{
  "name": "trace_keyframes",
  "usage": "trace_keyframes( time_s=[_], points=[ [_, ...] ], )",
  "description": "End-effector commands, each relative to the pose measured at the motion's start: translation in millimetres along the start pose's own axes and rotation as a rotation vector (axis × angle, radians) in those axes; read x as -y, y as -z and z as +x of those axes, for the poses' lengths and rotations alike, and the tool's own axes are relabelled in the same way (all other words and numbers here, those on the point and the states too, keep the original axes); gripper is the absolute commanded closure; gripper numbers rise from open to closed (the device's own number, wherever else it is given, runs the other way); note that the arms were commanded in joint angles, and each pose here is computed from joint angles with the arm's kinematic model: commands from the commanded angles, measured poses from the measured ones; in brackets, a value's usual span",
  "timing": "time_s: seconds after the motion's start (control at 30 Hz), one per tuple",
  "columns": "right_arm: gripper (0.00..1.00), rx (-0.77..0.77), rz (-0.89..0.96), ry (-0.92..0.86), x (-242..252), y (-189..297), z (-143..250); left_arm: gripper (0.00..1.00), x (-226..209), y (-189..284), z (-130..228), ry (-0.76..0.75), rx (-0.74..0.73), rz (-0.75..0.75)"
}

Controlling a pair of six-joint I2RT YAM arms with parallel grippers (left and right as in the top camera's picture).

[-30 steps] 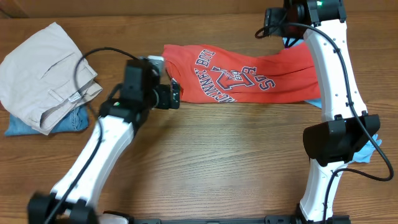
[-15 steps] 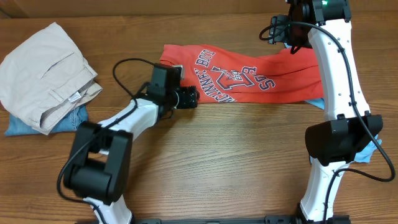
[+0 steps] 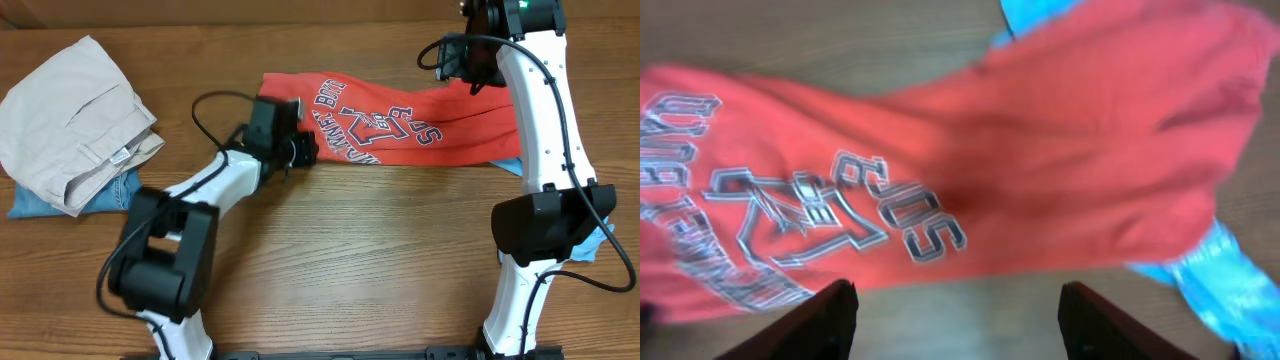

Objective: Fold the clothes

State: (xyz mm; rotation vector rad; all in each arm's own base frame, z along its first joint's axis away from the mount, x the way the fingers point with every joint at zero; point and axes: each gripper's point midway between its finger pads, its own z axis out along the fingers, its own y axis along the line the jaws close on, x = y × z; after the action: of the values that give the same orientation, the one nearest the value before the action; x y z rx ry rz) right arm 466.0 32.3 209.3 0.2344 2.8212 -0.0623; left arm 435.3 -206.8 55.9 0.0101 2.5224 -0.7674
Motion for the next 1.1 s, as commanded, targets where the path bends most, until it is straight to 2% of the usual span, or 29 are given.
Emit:
trace_keyframes(
  time_s=[0.0, 0.1, 0.23, 0.4, 0.6, 0.73, 0.87, 1.07],
  points=[
    [0.32, 0.003, 0.014, -0.086, 29, 20, 2, 0.96, 75, 119, -123, -0.192, 0.362, 0.099],
    [0.32, -0.058, -0.027, -0.122, 42, 19, 12, 0.96, 87, 180, -164, -0.225, 0.513, 0.043],
    [0.31, -0.119, -0.058, -0.146, 60, 17, 22, 0.96, 92, 217, -182, -0.257, 0.587, 0.008],
    [0.31, -0.194, -0.169, -0.070, 55, 3, 36, 0.96, 83, 224, -186, -0.226, 0.594, -0.021],
    [0.31, -0.337, -0.178, 0.007, 53, -30, 69, 0.96, 68, 225, -188, -0.210, 0.607, -0.104],
    [0.31, -0.398, -0.172, 0.006, 54, -59, 87, 0.96, 67, 224, -187, -0.215, 0.602, -0.107],
    [0.27, -0.409, -0.105, 0.046, 65, -98, 101, 0.96, 67, 224, -187, -0.214, 0.599, -0.108],
    [0.25, -0.315, 0.022, 0.068, 86, -150, 99, 0.96, 64, 222, -183, -0.208, 0.580, -0.115]
  ],
)
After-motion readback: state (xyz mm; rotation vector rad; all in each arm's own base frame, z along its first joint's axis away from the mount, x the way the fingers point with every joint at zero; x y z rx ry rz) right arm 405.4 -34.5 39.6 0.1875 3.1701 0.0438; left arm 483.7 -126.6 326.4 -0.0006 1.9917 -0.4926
